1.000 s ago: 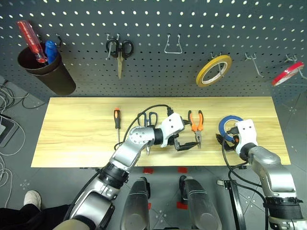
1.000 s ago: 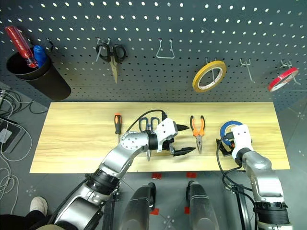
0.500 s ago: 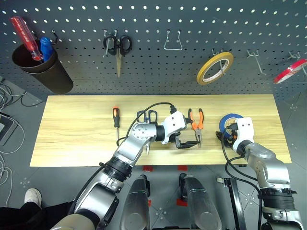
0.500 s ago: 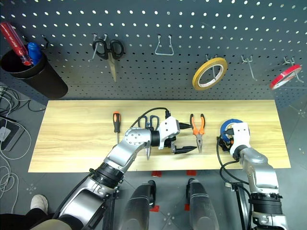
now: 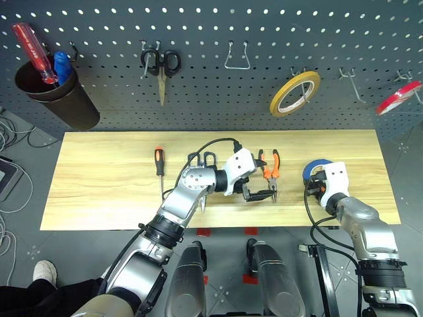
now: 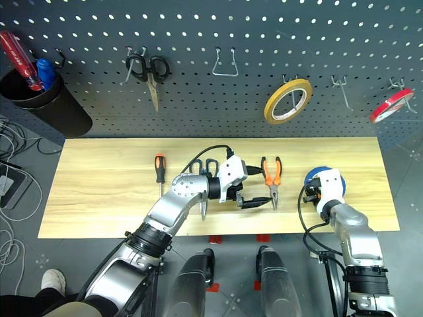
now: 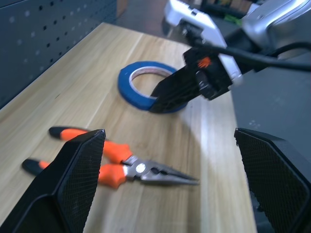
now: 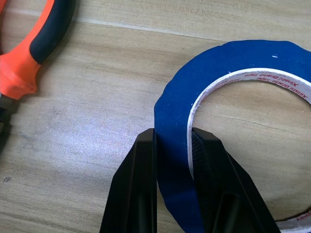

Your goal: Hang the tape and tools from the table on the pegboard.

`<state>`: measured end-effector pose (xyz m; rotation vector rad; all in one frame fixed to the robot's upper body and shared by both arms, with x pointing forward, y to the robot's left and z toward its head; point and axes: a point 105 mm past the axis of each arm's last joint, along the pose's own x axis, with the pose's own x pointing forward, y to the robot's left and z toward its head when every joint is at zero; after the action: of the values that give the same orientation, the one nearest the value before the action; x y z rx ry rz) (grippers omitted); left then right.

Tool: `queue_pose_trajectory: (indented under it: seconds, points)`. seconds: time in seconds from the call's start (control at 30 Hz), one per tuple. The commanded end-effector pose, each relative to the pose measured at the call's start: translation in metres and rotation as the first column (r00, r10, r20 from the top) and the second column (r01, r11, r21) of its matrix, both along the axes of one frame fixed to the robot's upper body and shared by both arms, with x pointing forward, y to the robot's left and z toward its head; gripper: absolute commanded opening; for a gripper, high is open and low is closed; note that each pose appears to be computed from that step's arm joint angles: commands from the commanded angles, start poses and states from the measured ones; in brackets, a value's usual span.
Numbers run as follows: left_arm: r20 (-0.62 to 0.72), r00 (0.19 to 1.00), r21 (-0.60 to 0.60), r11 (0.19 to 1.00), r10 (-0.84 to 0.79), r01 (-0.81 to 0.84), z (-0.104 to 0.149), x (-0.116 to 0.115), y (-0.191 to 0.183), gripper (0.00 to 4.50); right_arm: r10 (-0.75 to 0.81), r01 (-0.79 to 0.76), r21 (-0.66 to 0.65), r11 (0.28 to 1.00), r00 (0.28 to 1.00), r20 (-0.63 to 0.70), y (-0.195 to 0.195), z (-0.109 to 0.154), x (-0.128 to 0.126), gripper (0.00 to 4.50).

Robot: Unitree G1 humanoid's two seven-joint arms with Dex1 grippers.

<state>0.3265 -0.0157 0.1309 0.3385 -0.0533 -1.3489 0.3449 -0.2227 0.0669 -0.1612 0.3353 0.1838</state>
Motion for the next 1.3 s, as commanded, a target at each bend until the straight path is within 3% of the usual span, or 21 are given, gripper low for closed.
queue_pose_trajectory:
  seconds: [0.03, 0.27, 0.43, 0.6, 0.93, 1.3]
  points:
    - [0.030, 0.999, -0.070, 0.997, -0.034, 0.036, 0.017, -0.012, -0.002, 4.50, 0.029, -0.023, -0.094, 0.995, 0.998, 0.059, 0.006, 0.006, -0.011, 0.68]
    - [-0.018, 0.998, -0.137, 0.989, 0.053, -0.055, 0.025, -0.026, 0.016, 4.50, 0.017, 0.062, -0.248, 0.967, 0.953, 0.304, 0.013, 0.048, -0.031, 0.68]
    - [-0.026, 0.996, -0.148, 0.985, 0.087, -0.090, 0.028, -0.035, 0.023, 4.50, 0.028, 0.168, -0.352, 0.921, 0.872, 0.489, 0.023, 0.072, -0.051, 0.68]
    - [-0.011, 0.989, -0.162, 0.976, 0.146, -0.145, 0.038, -0.023, 0.027, 4.50, 0.056, 0.257, -0.405, 0.877, 0.783, 0.619, 0.032, 0.086, -0.059, 0.68]
    - [0.035, 0.983, -0.247, 0.955, 0.178, -0.164, 0.065, -0.004, 0.004, 4.50, 0.090, 0.269, -0.360, 0.893, 0.678, 0.730, 0.034, 0.109, -0.028, 0.68]
    - [0.067, 0.989, -0.279, 0.955, 0.129, -0.105, 0.073, -0.007, -0.019, 4.50, 0.038, 0.147, -0.213, 0.966, 0.734, 0.678, 0.031, 0.104, 0.008, 0.68]
